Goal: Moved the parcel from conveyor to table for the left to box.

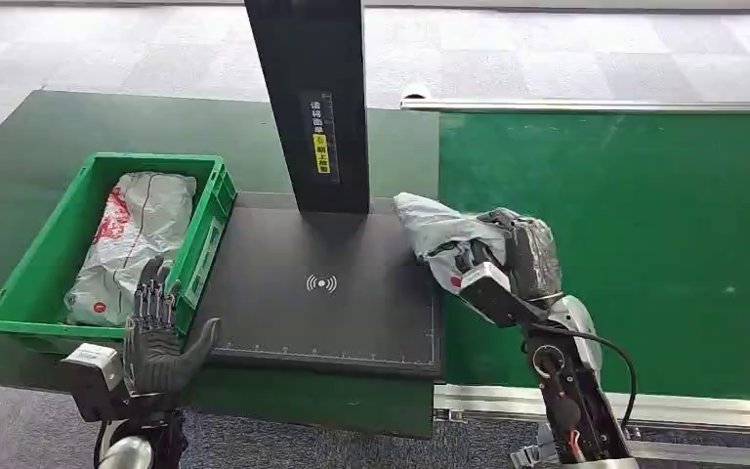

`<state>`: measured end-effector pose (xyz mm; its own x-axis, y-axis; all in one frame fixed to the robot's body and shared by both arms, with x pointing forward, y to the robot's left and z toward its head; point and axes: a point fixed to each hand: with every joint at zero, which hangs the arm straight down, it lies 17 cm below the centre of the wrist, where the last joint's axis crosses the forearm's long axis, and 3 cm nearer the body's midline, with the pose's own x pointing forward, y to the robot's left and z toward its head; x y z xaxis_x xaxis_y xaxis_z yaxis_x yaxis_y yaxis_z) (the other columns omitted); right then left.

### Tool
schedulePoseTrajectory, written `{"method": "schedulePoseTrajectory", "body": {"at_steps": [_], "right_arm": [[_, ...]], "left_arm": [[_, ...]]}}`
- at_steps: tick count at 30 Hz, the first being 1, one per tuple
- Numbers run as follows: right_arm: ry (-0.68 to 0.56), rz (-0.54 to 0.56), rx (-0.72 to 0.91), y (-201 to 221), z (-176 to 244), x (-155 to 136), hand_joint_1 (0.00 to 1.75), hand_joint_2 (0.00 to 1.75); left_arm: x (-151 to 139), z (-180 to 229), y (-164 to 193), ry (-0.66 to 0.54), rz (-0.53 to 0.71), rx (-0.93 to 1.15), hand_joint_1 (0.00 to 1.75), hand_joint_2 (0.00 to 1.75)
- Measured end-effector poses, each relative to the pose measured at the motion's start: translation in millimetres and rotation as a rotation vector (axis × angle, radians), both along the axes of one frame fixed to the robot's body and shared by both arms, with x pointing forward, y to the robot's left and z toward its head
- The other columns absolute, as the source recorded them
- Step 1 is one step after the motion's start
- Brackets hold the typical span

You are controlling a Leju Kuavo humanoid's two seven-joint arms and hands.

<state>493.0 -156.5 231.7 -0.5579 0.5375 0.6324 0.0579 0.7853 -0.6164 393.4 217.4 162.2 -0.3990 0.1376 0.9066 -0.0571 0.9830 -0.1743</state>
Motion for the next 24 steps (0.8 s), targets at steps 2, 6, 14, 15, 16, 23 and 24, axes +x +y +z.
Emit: {"method": "schedulePoseTrajectory", "body": {"at_steps": [2, 6, 14, 15, 16, 23, 24], "right_arm": [[0.010, 0.061, -0.005, 28, 0, -7, 1.75, 1.75], [0.026, 0.162, 0.001, 74, 1, -21, 1.75, 1.75], [0.121, 0.309, 0.007, 139, -15, -29, 1.75, 1.75], [0.140, 0.321, 0.009, 144, -19, -29, 0.00, 1.75], [0.169, 0.332, 0.010, 150, -25, -27, 0.00, 1.75], [0.345, 0.484, 0.119, 191, -51, -40, 0.00, 0.00], [0.361, 0.509, 0.135, 194, -52, -42, 0.00, 0.00]], "left_arm": [[2, 3, -1, -0.008, -0.003, 0.006, 0.00, 1.75], [6, 10, -2, -0.025, -0.009, 0.009, 0.00, 1.75], [7, 11, -5, -0.024, -0.016, 0.012, 0.00, 1.75], [8, 11, -6, -0.023, -0.017, 0.012, 0.00, 1.75], [8, 11, -6, -0.022, -0.019, 0.012, 0.00, 1.75], [8, 9, -12, -0.012, -0.026, 0.012, 0.00, 1.75], [8, 9, -12, -0.011, -0.027, 0.012, 0.00, 1.75]]}}
